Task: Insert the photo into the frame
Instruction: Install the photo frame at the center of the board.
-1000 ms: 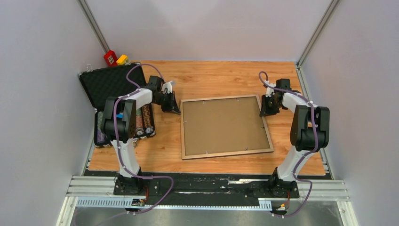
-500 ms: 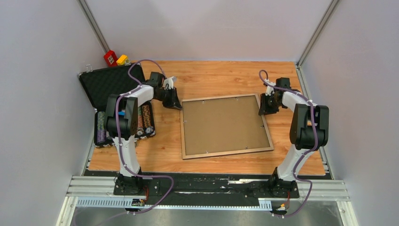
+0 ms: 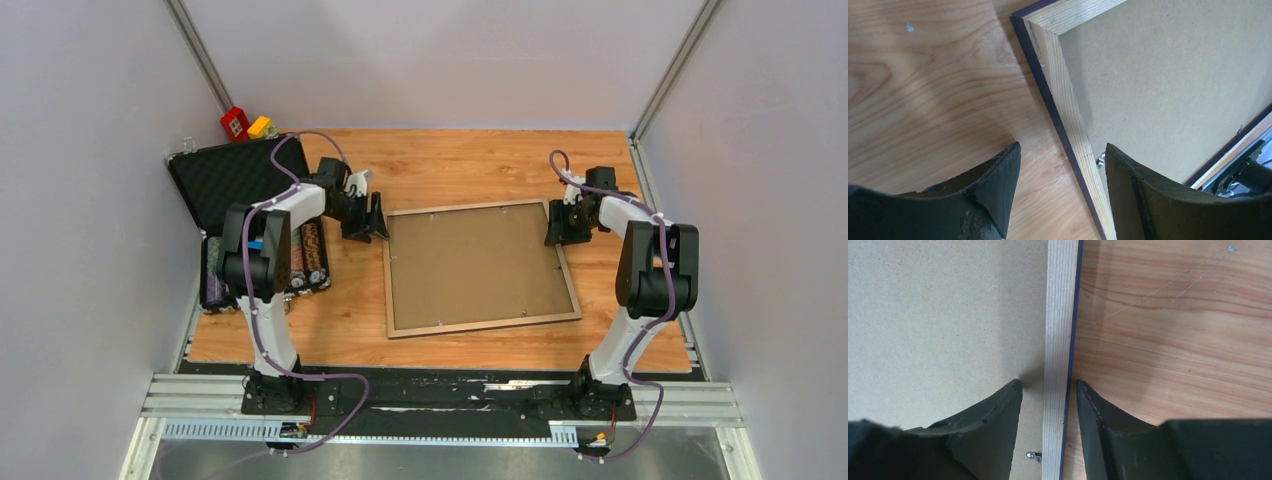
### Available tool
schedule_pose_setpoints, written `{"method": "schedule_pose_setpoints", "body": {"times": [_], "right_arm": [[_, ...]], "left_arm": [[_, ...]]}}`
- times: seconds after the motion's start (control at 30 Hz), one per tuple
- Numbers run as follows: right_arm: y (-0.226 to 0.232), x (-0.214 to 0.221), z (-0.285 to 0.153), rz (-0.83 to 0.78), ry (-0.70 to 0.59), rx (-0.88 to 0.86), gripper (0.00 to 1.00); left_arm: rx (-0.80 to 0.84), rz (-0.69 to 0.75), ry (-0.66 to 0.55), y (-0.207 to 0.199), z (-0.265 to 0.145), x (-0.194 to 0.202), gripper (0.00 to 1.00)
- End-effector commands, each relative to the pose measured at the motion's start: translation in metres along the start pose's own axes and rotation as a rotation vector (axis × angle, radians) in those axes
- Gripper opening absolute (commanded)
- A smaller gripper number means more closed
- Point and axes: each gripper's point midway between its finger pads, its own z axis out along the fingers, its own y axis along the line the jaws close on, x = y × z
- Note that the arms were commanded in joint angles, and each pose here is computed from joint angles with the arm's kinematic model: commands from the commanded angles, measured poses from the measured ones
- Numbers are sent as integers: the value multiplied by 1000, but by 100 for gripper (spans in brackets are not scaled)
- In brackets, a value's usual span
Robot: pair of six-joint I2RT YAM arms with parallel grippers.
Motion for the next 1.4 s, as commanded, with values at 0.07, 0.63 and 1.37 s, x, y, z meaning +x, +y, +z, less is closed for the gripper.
{"method": "schedule_pose_setpoints", "body": {"times": [0.07, 0.63, 1.37], "right_arm": [[4, -6, -9, 1, -45, -8, 46], [5, 2, -7, 25, -37, -42, 31], [5, -9, -6, 64, -55, -90, 17]], "left_arm": [[-36, 52, 14, -9, 5, 9, 69], [-74, 116, 4, -14, 20, 3, 36], [-102, 166, -88, -9, 40, -57, 14]]}}
